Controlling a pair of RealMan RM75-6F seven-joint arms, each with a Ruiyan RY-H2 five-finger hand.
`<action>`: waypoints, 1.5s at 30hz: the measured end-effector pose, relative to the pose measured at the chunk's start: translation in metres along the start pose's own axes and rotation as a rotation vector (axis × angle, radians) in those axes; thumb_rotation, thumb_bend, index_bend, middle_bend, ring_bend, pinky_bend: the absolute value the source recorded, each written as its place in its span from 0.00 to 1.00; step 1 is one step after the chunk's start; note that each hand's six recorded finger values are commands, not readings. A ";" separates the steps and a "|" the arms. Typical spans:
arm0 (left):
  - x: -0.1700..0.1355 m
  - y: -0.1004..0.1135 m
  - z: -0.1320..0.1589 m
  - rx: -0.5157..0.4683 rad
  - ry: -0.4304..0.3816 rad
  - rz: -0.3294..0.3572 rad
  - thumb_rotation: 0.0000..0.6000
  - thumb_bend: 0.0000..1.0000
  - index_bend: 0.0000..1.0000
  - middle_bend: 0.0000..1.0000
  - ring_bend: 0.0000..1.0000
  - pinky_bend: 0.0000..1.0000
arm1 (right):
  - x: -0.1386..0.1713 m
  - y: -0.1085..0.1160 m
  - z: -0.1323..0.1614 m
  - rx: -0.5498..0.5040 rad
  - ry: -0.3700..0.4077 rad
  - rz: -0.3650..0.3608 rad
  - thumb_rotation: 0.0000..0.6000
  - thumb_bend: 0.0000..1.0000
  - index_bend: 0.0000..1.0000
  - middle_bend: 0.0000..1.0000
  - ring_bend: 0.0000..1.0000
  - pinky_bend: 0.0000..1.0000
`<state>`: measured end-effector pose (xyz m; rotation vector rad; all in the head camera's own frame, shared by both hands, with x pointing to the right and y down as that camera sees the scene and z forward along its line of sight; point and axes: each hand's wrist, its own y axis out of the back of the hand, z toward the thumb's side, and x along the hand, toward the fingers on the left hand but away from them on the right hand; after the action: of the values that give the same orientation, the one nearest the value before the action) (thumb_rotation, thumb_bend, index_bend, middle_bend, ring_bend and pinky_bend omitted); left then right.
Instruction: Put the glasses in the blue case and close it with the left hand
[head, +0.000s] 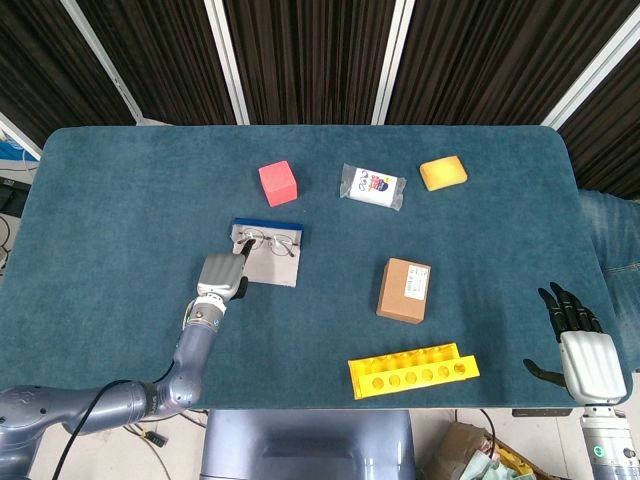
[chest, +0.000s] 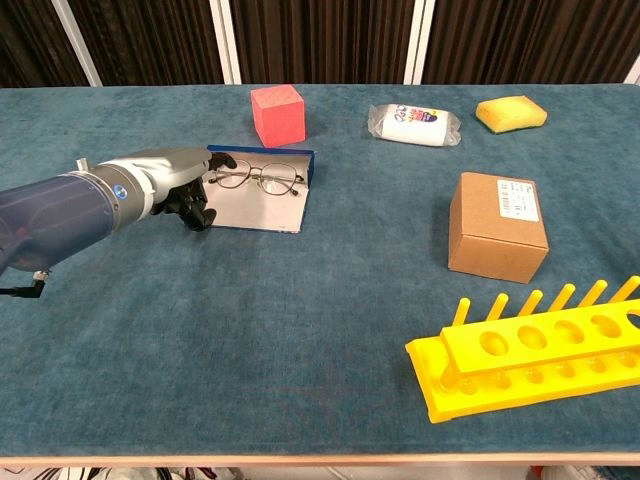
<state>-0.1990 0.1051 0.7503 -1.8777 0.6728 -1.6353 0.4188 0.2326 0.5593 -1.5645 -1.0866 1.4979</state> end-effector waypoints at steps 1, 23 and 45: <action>0.001 -0.001 0.001 -0.001 0.002 -0.001 1.00 0.52 0.00 0.80 0.82 0.79 | 0.000 0.000 0.000 0.000 -0.001 0.002 1.00 0.10 0.00 0.00 0.09 0.19; 0.010 -0.006 0.032 0.000 -0.010 -0.002 1.00 0.54 0.00 0.80 0.82 0.79 | 0.001 0.000 0.000 -0.006 -0.005 0.007 1.00 0.10 0.00 0.00 0.09 0.19; 0.015 -0.008 0.027 0.013 0.021 -0.003 1.00 0.54 0.00 0.80 0.82 0.79 | 0.000 0.000 -0.001 -0.004 -0.009 0.007 1.00 0.10 0.00 0.00 0.09 0.19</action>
<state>-0.1702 0.1033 0.7639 -1.8554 0.6666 -1.6590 0.4197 0.2330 0.5598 -1.5669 -1.0907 1.5103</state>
